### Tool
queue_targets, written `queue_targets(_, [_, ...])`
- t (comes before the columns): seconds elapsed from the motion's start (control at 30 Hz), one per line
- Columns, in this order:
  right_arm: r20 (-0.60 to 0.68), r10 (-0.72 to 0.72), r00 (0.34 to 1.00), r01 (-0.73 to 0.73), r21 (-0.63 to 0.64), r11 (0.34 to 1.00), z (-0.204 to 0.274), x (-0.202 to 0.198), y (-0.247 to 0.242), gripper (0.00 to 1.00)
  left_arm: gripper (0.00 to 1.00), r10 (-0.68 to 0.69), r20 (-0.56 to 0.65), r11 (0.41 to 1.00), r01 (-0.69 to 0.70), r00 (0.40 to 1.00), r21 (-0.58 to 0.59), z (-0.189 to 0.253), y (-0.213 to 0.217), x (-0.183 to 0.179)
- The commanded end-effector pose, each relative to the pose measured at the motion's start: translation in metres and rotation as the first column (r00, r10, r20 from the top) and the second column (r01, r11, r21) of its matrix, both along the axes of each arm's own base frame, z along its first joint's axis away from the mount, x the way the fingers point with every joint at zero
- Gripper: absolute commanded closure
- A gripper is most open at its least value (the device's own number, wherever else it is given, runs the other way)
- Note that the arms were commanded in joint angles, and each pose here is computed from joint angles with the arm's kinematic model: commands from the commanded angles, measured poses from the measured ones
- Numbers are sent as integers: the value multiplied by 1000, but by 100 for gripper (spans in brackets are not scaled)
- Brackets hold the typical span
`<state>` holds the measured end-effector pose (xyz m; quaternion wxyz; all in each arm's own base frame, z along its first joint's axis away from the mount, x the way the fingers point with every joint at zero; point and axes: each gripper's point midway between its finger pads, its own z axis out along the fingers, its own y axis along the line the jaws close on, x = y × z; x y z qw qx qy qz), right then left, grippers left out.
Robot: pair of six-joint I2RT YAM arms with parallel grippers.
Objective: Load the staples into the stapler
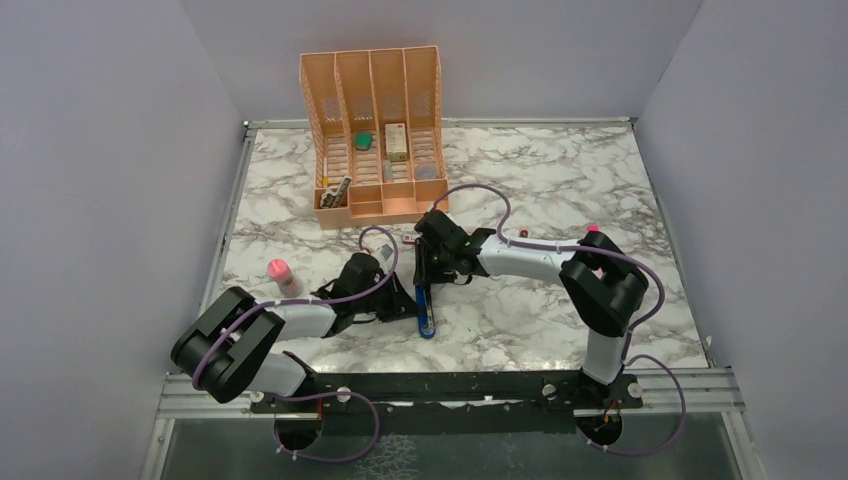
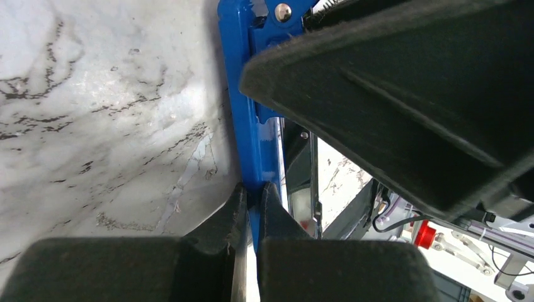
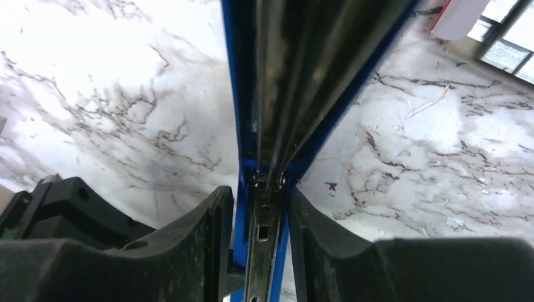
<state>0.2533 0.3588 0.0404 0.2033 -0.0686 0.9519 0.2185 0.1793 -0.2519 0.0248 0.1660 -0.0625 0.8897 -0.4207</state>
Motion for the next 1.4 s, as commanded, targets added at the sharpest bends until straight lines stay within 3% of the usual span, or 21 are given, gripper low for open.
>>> queue_targets(0.0, [-15,18,1000,-19,-66,998,-14,-8,0,58,95,-1,-66,991,10,998,135,-31,21,-17])
queue_targets(0.2, [9,-12,1000,13,-104,994,-9,-4,-7,72,91,2,-67,990,8,998,140,-31,22,-17])
queue_targets(0.27, [24,-26,999,29,-112,993,-3,-2,-9,76,83,7,-71,989,3,997,146,-30,23,-17])
queue_targets(0.5, [59,-66,996,75,-175,982,8,-3,-33,81,41,9,-58,990,-1,998,138,-20,22,-15])
queue_targets(0.63, [83,-115,990,132,-236,963,13,-11,-64,81,30,5,-25,993,-2,1000,116,-11,21,-14])
queue_targets(0.83, [145,-217,965,254,-333,908,25,-24,-123,80,26,11,9,992,-12,1000,124,-5,24,-11])
queue_targets(1.03, [146,-317,937,349,-336,875,36,-29,-169,79,26,9,-1,990,-9,1000,142,-8,23,-8])
queue_targets(1.37, [180,-461,869,495,-325,806,44,4,-249,79,25,-8,-14,988,10,1000,156,-8,19,-4])
